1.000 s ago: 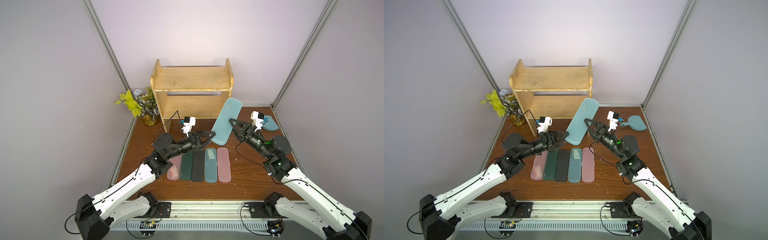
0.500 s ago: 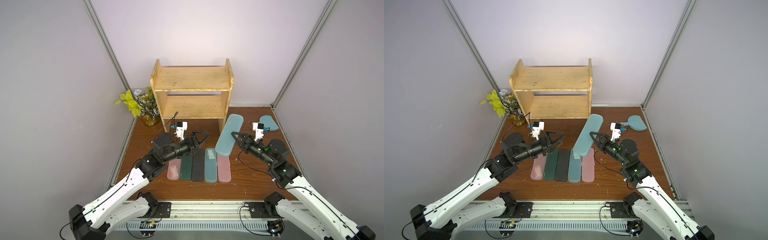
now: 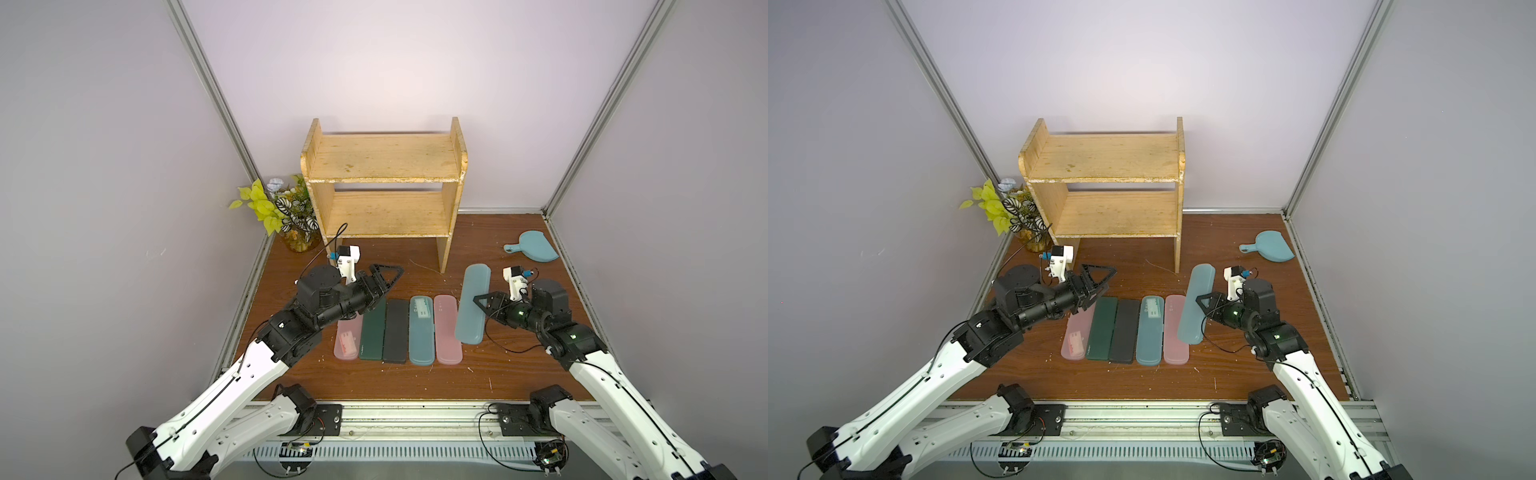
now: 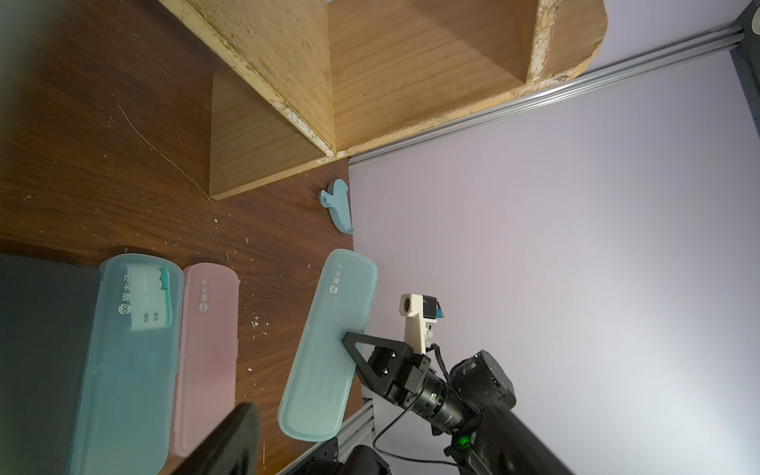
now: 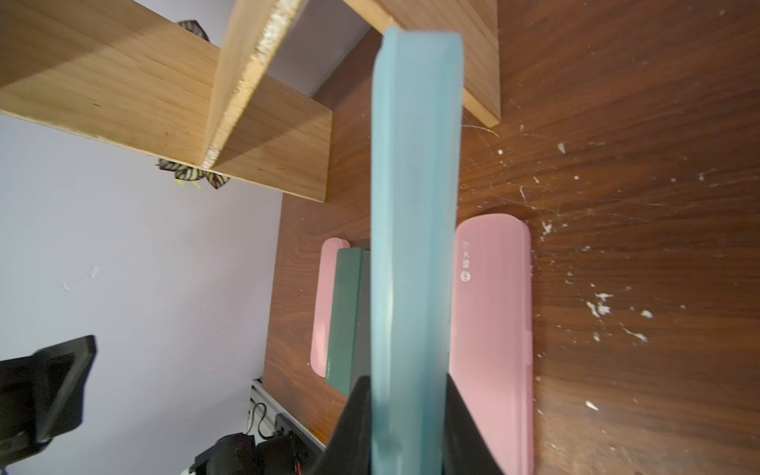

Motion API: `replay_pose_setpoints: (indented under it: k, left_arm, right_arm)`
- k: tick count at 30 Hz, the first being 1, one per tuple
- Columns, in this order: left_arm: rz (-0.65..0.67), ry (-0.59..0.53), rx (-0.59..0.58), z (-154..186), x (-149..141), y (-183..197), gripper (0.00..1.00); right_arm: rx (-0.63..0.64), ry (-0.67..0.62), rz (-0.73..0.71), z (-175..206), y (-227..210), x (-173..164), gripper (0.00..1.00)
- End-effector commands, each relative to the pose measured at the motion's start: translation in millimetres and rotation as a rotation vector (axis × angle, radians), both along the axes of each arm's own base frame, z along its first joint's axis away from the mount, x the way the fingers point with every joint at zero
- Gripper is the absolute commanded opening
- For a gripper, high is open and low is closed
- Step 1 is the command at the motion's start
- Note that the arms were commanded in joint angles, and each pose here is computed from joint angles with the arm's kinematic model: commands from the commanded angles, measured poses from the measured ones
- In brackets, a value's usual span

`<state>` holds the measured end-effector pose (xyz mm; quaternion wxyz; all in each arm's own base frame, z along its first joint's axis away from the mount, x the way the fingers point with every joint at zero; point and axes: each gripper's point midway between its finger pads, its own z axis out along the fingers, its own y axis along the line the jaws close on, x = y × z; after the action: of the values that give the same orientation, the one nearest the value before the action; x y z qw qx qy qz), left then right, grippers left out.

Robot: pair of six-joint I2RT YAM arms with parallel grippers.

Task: Remove the pencil cases from the shelf
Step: Place the pencil case at the center of the board.

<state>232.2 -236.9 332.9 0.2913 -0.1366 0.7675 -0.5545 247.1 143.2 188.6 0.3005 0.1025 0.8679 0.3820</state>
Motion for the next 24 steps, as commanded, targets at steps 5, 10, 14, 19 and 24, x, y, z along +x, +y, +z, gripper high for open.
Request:
replay_pose_setpoints:
  k: [5, 10, 14, 19, 24]
  left_arm:
    - [0.005, -0.026, 0.003, 6, 6, 0, 0.80]
    - [-0.001, -0.022, -0.001, 3, 10, -4, 0.79]
    - [-0.005, -0.023, -0.007, 3, 14, -7, 0.80]
    - [-0.008, -0.021, -0.011, 0, 18, -11, 0.79]
    - [-0.007, -0.019, -0.016, 0, 21, -13, 0.80]
  right_arm:
    - [-0.136, 0.033, 0.133, -38, -13, -8, 0.20]
    - [-0.169, 0.050, 0.171, -56, -20, -7, 0.20]
    - [-0.167, 0.062, 0.211, -72, -20, -10, 0.20]
    - [-0.142, 0.034, 0.235, -80, -16, -6, 0.20]
    - [-0.110, 0.070, 0.240, -92, -13, -5, 0.20]
